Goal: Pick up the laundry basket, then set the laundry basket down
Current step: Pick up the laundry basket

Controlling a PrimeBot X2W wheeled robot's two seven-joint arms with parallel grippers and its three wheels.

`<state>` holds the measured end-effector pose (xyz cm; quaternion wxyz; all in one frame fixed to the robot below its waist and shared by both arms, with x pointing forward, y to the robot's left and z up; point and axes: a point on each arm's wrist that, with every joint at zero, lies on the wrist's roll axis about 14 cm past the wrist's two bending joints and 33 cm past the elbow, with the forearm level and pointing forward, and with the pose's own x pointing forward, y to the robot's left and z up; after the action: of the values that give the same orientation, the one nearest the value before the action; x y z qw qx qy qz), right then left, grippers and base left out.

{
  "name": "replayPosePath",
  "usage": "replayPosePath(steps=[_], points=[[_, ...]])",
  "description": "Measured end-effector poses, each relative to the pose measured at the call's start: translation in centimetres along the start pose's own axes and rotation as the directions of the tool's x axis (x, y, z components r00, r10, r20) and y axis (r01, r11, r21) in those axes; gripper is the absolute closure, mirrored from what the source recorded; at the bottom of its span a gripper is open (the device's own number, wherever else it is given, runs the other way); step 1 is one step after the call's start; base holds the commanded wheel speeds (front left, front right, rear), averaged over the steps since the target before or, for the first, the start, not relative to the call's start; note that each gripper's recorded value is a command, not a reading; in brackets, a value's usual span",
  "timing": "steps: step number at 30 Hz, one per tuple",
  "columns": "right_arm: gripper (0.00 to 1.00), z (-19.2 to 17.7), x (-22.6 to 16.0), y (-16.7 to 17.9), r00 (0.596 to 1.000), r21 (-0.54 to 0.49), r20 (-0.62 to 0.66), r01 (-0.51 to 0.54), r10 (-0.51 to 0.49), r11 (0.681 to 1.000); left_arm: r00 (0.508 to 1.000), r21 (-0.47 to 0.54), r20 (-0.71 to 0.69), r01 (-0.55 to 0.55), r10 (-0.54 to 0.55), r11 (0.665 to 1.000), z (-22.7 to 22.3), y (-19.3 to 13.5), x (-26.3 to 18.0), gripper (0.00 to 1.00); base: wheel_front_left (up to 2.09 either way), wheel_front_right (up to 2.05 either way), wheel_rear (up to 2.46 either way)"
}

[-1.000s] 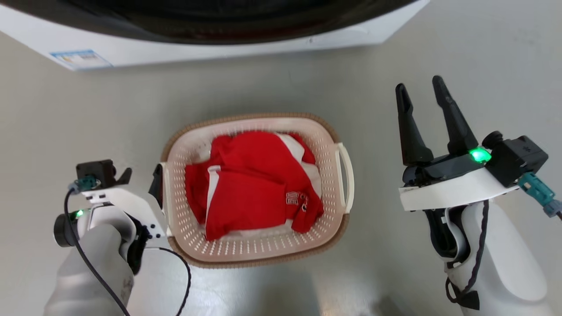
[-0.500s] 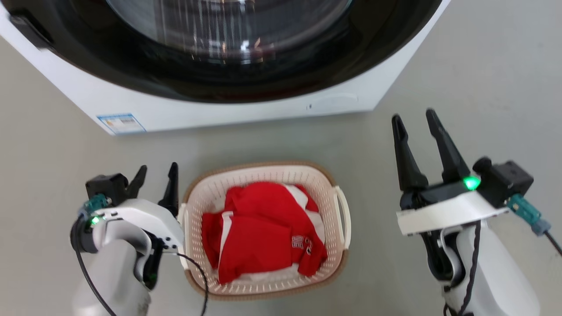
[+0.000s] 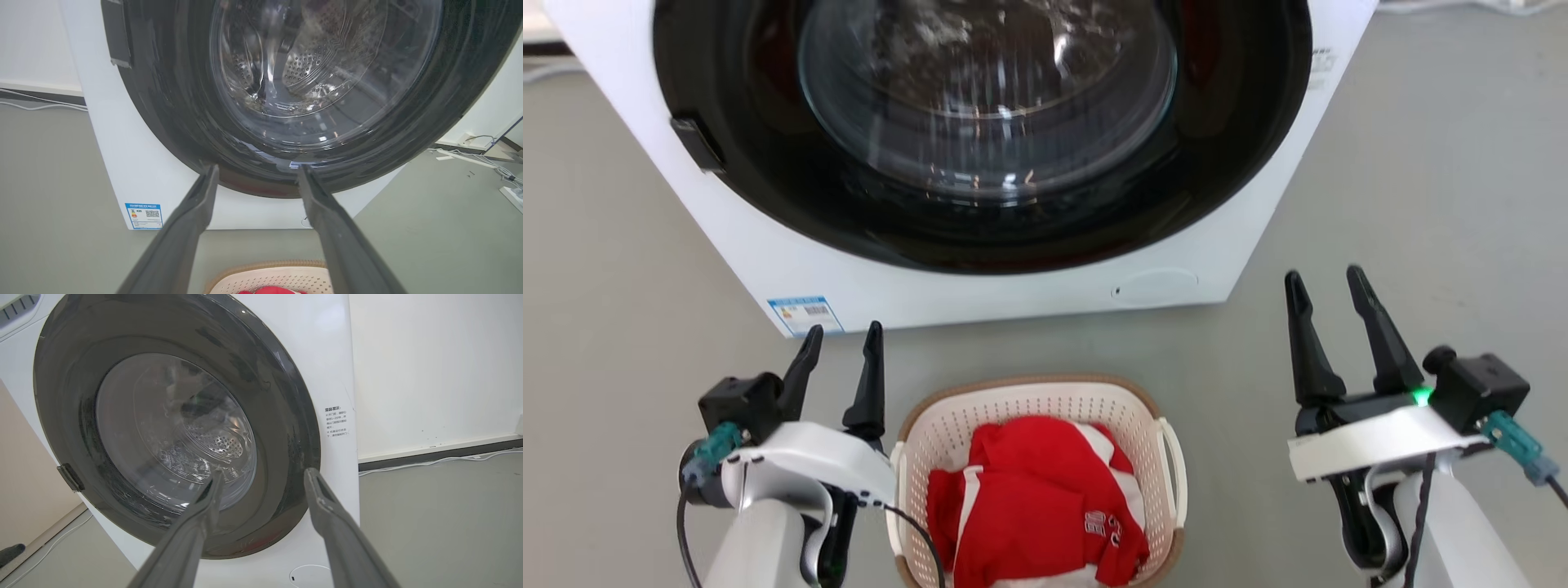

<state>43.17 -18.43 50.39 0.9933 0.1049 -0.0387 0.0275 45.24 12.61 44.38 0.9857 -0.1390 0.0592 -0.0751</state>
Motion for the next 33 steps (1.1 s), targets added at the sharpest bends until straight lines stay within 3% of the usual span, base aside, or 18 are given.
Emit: replayPosePath(steps=[15, 33], points=[[0.0, 2.6, -2.6, -0.3, 0.998, -0.019, 0.06, 0.023, -0.022, 1.0, 0.979, 0.074, 0.205, -0.01, -0.005, 0.997, 6.3, -1.4, -4.9, 0.0, 0.0, 0.0, 0.0], [0.0, 3.0, -2.5, -0.8, 0.997, -0.035, 0.073, 0.033, -0.03, 0.999, 0.978, 0.064, 0.21, -0.026, 0.013, 0.998, 6.2, -1.8, -6.0, 0.0, 0.0, 0.0, 0.0]])
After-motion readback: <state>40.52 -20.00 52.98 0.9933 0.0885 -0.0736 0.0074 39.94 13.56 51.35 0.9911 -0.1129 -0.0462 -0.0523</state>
